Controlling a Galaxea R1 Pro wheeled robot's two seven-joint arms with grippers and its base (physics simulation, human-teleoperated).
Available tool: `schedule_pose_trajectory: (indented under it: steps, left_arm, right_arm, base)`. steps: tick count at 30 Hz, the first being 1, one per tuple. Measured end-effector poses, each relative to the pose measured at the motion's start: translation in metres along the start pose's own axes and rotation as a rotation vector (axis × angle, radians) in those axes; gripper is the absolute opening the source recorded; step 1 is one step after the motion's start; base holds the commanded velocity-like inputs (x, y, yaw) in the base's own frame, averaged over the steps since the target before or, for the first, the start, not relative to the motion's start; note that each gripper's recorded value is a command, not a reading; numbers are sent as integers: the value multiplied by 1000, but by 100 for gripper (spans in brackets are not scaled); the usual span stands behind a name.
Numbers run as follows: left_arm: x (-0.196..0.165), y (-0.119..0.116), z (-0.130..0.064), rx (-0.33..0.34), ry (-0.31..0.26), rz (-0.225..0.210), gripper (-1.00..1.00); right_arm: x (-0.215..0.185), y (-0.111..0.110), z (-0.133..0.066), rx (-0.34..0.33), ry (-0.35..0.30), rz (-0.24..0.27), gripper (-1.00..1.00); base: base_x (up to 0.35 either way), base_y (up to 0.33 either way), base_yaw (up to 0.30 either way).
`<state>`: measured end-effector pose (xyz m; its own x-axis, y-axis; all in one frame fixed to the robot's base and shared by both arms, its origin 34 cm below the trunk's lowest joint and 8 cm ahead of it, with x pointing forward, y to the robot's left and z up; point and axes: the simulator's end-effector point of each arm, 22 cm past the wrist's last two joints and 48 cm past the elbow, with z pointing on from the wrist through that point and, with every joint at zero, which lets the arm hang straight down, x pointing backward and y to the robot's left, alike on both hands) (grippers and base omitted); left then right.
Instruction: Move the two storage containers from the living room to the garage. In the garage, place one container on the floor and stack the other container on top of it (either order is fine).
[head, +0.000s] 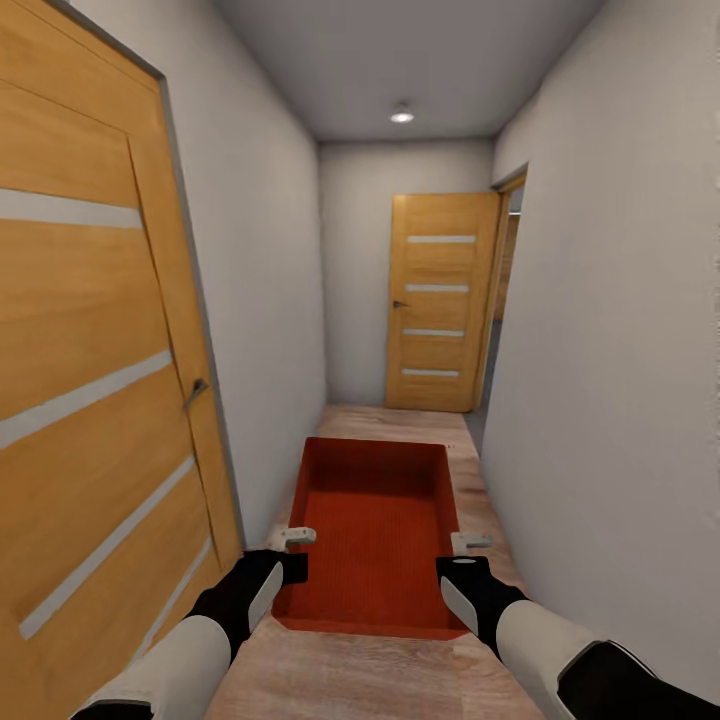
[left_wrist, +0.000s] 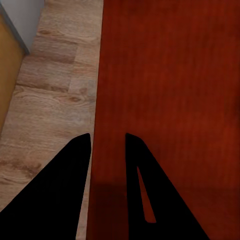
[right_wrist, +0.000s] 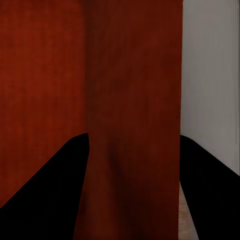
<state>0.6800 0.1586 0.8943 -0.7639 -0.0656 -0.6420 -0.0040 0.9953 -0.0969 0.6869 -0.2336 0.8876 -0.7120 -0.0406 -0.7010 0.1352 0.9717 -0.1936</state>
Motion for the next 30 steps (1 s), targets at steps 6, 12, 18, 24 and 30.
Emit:
schedule_pose_trajectory:
  steps: [6, 12, 18, 24, 30]
  left_arm:
    - [0, 0, 0, 0, 0, 0, -100]
    - [0, 0, 0, 0, 0, 0, -100]
    - [0, 0, 0, 0, 0, 0, -100]
    - [0, 0, 0, 0, 0, 0, -100]
    - [0, 0, 0, 0, 0, 0, -100]
  right_arm:
    - [0, 0, 0, 0, 0, 0, -100]
    - [0, 0, 0, 0, 0, 0, -100]
    - [0, 0, 0, 0, 0, 0, -100]
    - [0, 0, 0, 0, 0, 0, -100]
    - [0, 0, 0, 0, 0, 0, -100]
  base:
    - [322, 0, -237]
    - [322, 0, -116]
    - [322, 0, -7]
    - [323, 0, 0]
    - [323, 0, 0]
